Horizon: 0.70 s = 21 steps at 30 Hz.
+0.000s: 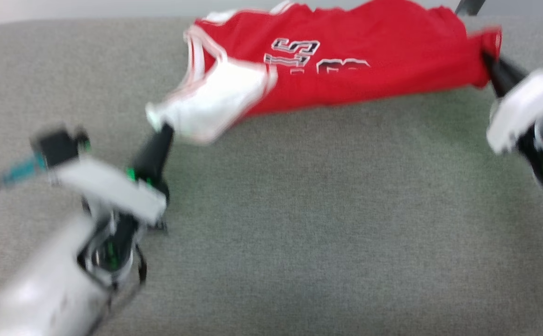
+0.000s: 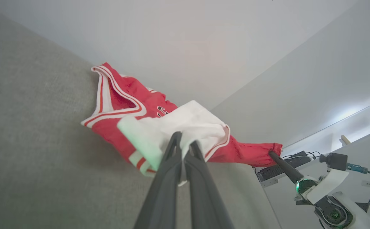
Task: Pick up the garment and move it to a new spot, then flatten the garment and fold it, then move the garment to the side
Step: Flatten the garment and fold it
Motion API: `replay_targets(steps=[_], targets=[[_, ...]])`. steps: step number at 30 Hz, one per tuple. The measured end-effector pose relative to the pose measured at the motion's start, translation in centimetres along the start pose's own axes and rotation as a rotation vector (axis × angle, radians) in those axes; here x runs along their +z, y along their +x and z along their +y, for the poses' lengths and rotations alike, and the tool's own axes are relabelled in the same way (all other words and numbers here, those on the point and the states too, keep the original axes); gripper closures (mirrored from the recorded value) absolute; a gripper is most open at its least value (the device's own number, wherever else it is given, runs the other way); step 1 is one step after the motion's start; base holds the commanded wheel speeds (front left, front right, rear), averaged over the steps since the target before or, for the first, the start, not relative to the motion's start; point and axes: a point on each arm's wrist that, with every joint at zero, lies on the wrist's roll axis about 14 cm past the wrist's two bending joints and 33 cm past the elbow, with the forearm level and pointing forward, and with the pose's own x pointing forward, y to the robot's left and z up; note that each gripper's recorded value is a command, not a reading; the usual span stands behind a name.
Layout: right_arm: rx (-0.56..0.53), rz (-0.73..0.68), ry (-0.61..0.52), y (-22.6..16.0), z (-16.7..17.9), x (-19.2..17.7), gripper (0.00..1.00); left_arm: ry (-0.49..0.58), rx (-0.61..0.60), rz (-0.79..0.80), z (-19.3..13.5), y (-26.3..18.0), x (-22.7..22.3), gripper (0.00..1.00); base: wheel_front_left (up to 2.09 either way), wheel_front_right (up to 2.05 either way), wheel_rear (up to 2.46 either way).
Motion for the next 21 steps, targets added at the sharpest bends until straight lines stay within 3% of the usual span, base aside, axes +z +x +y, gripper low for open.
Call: replay_targets(steps=[9, 21], targets=[[0.035, 0.065, 0.054, -7.3, -0.3, -4.1, 1.00, -0.130, 0.024, 0.072, -0.5, -9.1, -4.5, 1.00, 0.00, 0.00, 0.00], [-0.003, 0.141, 0.114, -14.3, -0.1, -7.4, 1.00, -0.125, 0.022, 0.110, -2.7, -14.6, -6.5, 1.00, 0.00, 0.00, 0.00]])
